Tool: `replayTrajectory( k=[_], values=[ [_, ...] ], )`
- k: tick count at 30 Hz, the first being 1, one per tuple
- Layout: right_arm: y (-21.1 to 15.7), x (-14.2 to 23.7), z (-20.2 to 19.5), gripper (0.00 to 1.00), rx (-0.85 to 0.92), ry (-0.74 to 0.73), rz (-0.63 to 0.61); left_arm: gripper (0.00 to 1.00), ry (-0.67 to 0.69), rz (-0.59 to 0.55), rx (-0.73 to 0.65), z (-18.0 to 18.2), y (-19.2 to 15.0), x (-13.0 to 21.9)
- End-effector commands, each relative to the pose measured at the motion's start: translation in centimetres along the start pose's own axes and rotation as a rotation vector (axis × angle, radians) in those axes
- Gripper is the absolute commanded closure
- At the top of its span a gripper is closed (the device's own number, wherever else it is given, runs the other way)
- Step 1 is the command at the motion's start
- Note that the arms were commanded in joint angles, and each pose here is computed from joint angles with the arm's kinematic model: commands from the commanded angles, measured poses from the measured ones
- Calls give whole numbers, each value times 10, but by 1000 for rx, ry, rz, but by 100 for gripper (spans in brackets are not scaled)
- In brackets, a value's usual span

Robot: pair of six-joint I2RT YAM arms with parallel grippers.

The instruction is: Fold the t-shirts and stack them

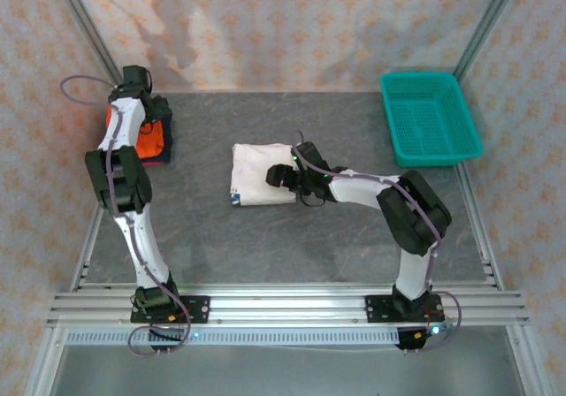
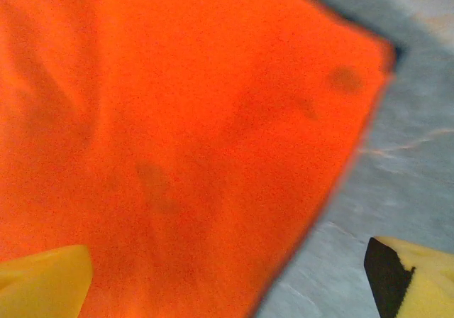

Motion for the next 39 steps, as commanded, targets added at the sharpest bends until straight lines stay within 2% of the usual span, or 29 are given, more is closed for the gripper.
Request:
replayTrajectory(
  k=[1,5,10,16,21,25,29,32,35,39],
  values=[
    [3,20,7,22,19,22,-65,0,76,167,-68,6,-13,-19],
    [3,26,5,22,25,2,-90,0,-11,254,-52,-3,-31,-31],
    [6,25,9,21,34,6,-90,0,-125,321,6,-7,-65,-21],
    [7,23,11,21,48,10,-82,0,-169,364,37,1,-107,-8],
    [5,24,9,21,50,14,-75,0,-137,368,1,11,-115,0],
    [6,26,9,21,50,12,-85,0,-150,285,-19,8,-101,25],
    [13,32,5,21,21,19,-117,0,-203,104,-35,-1,-79,76],
    [18,35,-2,21,-7,18,-132,0,-238,15,-65,-10,-77,110],
    [23,37,-9,21,-36,17,-139,0,-307,-13,-134,-25,-89,132],
    [28,40,-12,21,-46,29,-151,0,-453,41,-262,-55,-123,141]
  ],
)
Point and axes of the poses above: each hand's point on the last joint's axis, 136 mm out from that joint toward the fingers, its own x axis back along the fingers, its own z axis along the line the jaws close on, y = z × x, the point moved 9 cm from there along x, back along the fingers, and after that the axes turned 9 degrees about -x, right-handed, at the moved point
